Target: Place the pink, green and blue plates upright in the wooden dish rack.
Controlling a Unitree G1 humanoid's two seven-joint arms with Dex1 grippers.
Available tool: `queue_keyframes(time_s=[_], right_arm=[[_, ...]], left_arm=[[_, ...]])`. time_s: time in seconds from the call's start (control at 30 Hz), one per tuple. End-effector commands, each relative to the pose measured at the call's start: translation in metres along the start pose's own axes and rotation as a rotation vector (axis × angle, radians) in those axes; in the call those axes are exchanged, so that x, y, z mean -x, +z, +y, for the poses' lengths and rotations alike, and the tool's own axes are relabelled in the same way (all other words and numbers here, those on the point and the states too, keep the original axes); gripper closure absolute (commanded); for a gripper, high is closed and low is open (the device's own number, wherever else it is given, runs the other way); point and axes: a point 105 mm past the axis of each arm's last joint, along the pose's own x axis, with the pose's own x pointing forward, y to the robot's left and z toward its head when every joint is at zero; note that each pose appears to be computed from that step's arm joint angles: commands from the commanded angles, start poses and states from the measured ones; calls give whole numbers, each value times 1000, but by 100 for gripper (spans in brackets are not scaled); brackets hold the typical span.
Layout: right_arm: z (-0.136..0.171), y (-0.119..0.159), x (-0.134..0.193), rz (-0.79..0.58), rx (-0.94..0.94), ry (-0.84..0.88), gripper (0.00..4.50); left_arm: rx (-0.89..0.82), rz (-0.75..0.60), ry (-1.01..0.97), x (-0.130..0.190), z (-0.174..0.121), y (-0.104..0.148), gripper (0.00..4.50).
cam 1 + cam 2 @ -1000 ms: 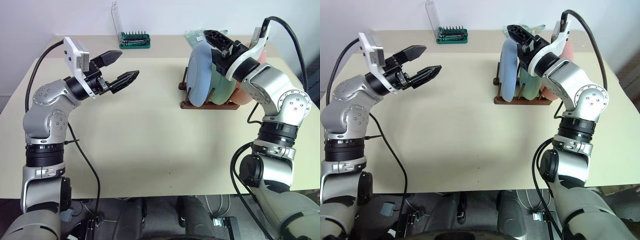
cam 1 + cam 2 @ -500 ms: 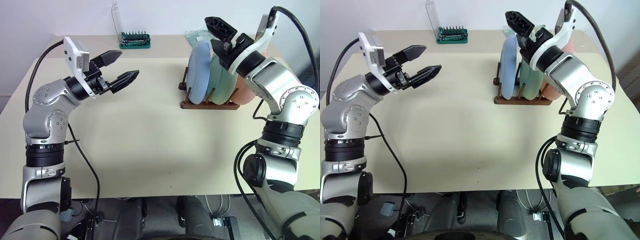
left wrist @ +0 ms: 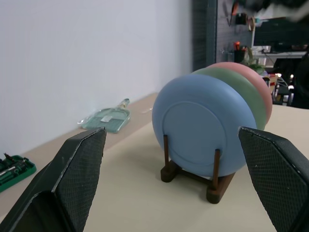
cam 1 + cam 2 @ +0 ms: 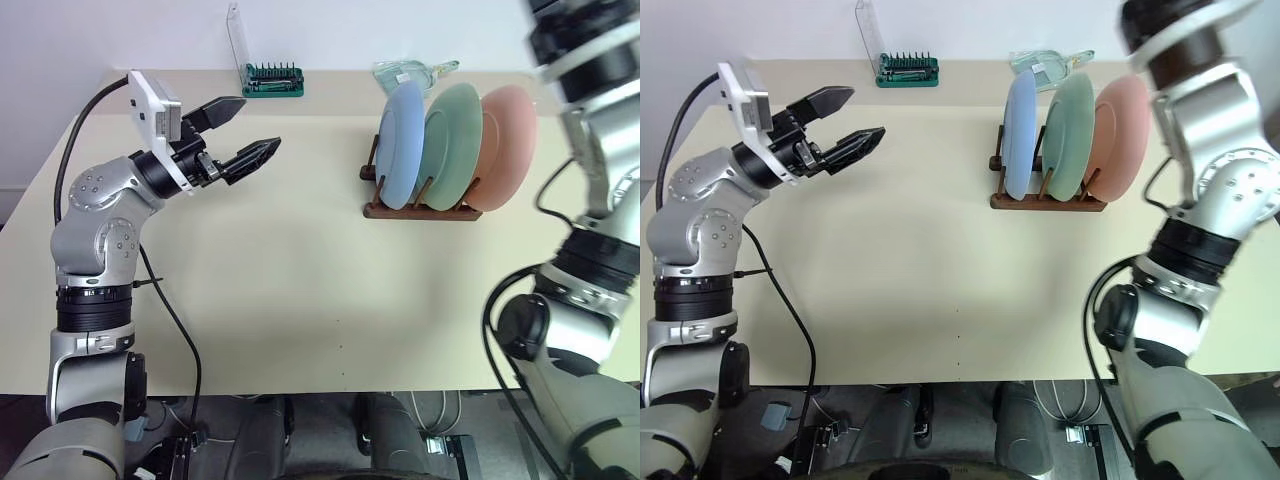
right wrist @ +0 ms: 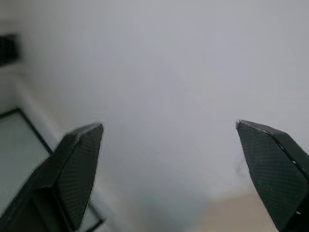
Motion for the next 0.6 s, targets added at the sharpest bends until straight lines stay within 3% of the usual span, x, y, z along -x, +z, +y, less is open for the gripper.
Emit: queue_keyframes(time_s=[0.03,0.1,0.3,0.6], right_arm=[[24,-27,33,264,189,243,2],[33,-50,57,442,289,368,2],[21,-76,107,706,388,495,2],[13,-85,130,815,448,457,2]], left_arm=[[-48,29,-64,13,-6,5,0],[-58,60,-87,22,-8,1,0],[-1,110,-200,35,-35,-11,0],[26,106,-247,30,-49,-33,0]])
